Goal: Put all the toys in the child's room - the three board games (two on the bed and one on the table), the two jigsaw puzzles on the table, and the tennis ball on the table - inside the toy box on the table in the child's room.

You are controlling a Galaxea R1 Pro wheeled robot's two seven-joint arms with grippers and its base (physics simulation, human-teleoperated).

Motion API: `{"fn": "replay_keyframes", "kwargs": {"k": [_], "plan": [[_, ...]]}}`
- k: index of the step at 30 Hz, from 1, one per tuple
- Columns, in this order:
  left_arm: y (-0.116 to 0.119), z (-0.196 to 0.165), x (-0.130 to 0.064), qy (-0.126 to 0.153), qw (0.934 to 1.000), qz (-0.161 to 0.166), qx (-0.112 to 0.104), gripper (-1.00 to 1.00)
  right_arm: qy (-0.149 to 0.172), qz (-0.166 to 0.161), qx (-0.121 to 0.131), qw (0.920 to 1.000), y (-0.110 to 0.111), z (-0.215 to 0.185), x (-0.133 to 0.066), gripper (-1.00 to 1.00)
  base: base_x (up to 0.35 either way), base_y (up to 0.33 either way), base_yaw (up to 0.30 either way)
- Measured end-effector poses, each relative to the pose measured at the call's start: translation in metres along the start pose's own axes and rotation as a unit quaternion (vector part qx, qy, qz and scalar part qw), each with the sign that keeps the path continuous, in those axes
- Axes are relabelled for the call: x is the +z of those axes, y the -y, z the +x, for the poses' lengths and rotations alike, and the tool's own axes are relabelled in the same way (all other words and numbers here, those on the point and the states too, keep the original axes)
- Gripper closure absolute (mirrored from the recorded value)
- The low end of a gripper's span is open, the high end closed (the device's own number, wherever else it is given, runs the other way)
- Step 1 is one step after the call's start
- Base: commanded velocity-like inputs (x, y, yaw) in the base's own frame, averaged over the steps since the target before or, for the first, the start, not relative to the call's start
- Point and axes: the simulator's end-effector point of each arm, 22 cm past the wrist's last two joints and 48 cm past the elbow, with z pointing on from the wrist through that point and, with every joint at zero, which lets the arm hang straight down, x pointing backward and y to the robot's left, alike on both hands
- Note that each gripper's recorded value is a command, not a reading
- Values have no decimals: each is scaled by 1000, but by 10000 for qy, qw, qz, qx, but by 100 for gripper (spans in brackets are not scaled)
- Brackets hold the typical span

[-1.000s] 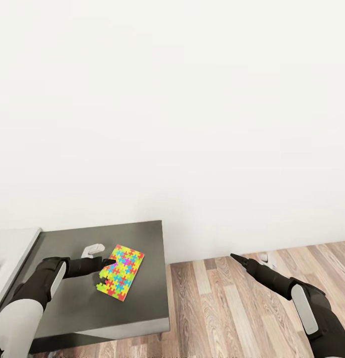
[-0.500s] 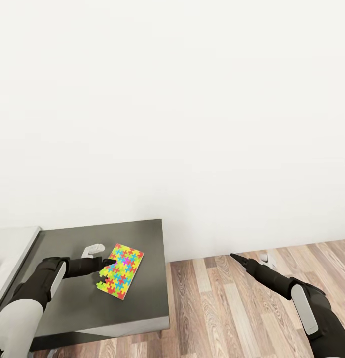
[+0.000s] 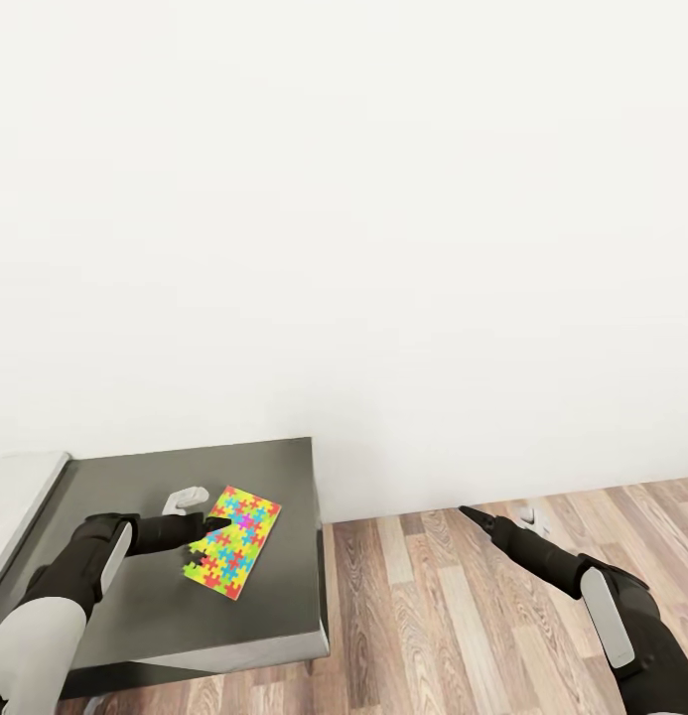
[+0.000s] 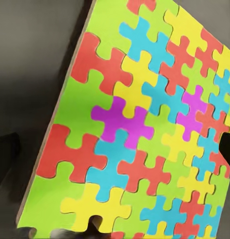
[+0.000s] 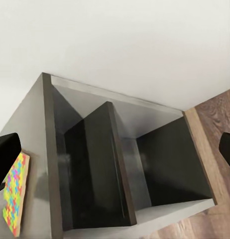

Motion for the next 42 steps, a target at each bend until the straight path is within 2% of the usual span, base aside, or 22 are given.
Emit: {"fn": "replay_keyframes", "kwargs": {"k": [14,17,23,27,32,42], "plan": [[1,0,0,2,10000,5,-2,-100,-30,23,26,10000,1,2,0,-100,0,-121,0],[0,0,0,3,10000,5,-6,-100,-254,14,36,9997,-1,18,9,-100,0,-51,0],[1,-1,0,8,10000,21,-3,-100,-1021,-136,-118,9946,-22,62,45,-100,0,-9,0],[10,-1,-1,13,9997,226,4,-100,-1391,-199,-177,9899,-31,83,62,-100,0,-2,0],[14,-1,0,12,9995,313,7,-100,-1563,-363,-173,9869,-50,101,74,-100,0,-149,0],[15,-1,0,10,9995,326,9,-100,-1600,-568,-118,9854,-74,109,87,-100,0,-53,0]]}}
